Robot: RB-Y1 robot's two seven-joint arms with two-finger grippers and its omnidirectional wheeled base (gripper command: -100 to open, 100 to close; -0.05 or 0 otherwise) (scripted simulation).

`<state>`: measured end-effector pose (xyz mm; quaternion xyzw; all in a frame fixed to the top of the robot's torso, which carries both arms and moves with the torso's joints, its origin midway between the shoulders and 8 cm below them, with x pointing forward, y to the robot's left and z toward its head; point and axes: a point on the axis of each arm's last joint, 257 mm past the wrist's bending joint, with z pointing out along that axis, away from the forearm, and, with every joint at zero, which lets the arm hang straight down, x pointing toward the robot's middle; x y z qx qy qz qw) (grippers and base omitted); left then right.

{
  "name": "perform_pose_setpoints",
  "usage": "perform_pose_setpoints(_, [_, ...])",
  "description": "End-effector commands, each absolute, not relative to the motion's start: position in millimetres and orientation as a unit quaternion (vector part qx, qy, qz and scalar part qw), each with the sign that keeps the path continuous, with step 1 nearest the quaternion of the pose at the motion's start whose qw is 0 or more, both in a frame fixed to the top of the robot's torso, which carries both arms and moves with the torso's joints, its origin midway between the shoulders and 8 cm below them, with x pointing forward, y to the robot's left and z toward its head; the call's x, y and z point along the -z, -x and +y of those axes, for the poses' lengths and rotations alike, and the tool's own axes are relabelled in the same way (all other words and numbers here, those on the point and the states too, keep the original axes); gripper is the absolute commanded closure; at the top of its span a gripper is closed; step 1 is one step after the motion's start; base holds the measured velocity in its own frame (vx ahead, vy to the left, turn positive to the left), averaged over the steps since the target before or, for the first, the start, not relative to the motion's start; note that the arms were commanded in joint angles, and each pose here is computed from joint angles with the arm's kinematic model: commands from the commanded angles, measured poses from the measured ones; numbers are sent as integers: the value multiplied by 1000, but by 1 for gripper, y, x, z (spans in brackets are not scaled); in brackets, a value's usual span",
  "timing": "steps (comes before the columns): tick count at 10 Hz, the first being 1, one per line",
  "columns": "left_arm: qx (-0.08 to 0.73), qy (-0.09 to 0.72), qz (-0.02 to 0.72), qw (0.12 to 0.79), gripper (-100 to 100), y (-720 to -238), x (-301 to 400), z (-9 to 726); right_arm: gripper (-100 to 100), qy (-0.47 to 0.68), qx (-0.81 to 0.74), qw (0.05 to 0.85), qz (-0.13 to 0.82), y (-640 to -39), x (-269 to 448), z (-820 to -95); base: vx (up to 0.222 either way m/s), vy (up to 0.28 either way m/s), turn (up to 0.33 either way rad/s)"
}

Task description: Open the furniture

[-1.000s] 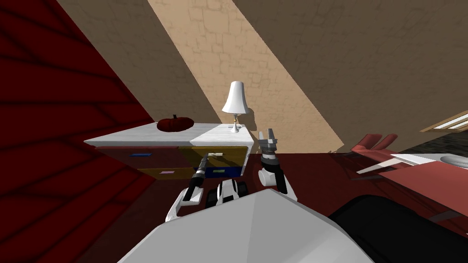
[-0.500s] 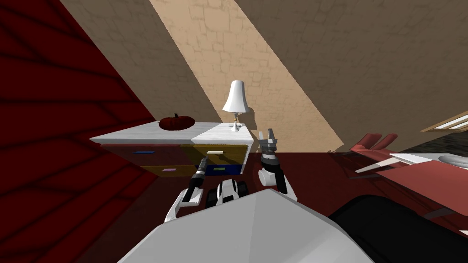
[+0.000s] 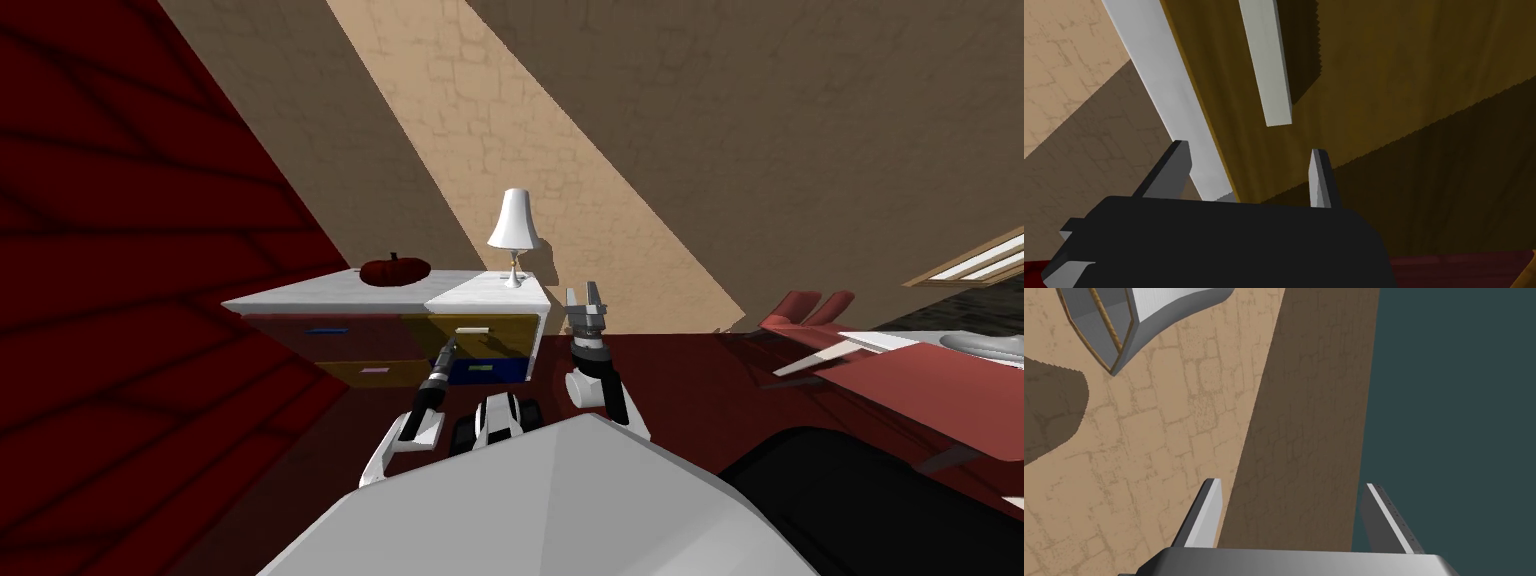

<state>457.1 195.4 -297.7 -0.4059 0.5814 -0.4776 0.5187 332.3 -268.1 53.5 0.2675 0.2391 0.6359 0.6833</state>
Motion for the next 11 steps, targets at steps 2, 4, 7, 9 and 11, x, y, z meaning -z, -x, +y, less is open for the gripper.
perform_pose_setpoints(2, [476,409,582,517,-100,-462,297,195,0,-267,-636,683,239,-332,-53,-268,139,8,-23])
perform_pose_setpoints(4, [476,410,583,516,100,-462,297,195,0,-267,-636,683,239,-332,-54,-268,19,1,2])
perform_pose_setpoints(7, [477,409,585,514,100,-456,295,194,0,-267,-636,683,239,-332,-54,-268,-153,25,20])
perform_pose_setpoints(9, [477,408,585,514,100,-455,294,194,0,-267,-636,683,239,-332,-54,-268,-145,14,9])
perform_pose_setpoints(11, [474,409,586,514,-100,-459,294,195,0,-268,-636,683,239,-332,-53,-268,120,-37,-22])
